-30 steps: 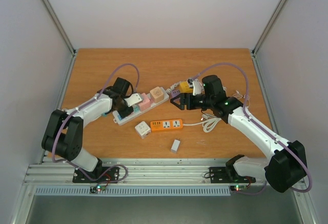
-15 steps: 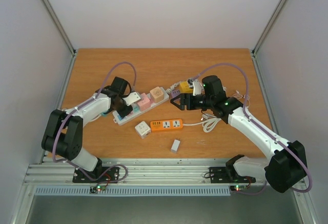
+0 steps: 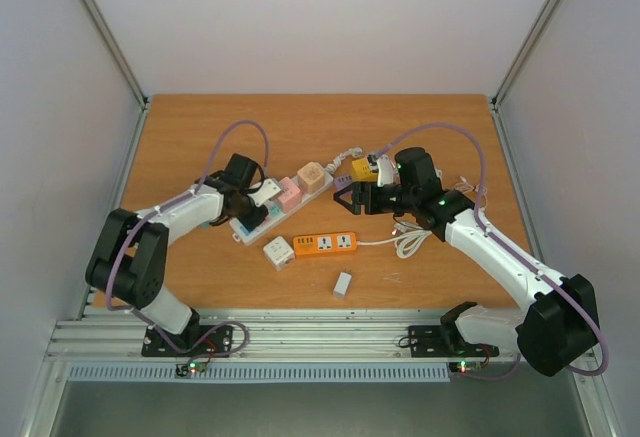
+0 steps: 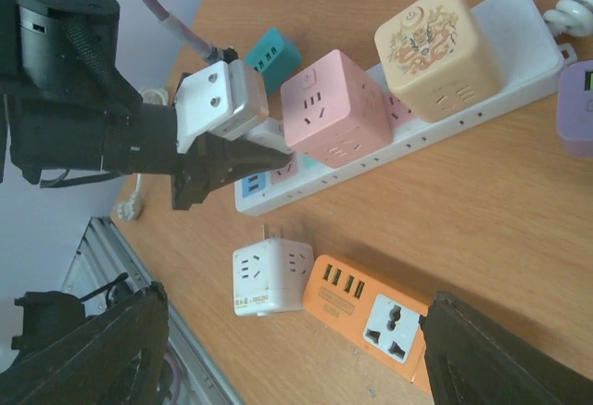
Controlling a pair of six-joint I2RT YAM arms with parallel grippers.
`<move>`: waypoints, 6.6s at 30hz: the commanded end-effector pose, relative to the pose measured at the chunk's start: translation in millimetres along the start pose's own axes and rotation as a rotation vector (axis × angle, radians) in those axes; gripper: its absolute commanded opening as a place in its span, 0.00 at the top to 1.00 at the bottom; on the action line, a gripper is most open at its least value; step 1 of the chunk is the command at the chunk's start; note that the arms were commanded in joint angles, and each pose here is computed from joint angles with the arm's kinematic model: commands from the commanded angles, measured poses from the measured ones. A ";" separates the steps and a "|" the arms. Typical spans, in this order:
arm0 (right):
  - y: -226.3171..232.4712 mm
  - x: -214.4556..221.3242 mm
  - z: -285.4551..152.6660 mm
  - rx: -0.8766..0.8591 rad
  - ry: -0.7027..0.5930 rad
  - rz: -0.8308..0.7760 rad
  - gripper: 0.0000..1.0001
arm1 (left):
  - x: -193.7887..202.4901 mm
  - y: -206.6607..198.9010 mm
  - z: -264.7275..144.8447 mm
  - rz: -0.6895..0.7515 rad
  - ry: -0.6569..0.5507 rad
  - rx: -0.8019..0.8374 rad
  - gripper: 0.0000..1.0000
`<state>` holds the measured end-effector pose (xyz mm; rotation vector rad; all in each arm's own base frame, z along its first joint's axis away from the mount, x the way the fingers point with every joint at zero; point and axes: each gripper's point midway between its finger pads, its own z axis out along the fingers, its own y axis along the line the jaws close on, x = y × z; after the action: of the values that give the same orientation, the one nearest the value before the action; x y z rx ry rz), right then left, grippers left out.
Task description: Insert the plug
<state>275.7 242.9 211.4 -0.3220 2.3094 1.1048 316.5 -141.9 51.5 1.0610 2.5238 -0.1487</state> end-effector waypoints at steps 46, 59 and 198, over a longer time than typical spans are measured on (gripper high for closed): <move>-12.3 4.8 0.3 0.096 0.035 0.031 0.22 | -53.7 10.3 -112.3 -0.161 -0.254 -0.100 0.36; 20.8 58.0 67.1 0.364 0.239 -0.262 0.18 | -27.5 38.5 -204.1 -0.733 -0.420 -0.257 0.01; 226.8 -113.3 8.2 -0.251 -0.646 -0.807 0.02 | -133.6 -26.5 -336.5 -1.491 -0.972 1.095 0.65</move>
<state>260.8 386.1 383.1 -0.8223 1.4670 0.9778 284.2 -174.0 371.4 -0.7770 1.7163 -1.8150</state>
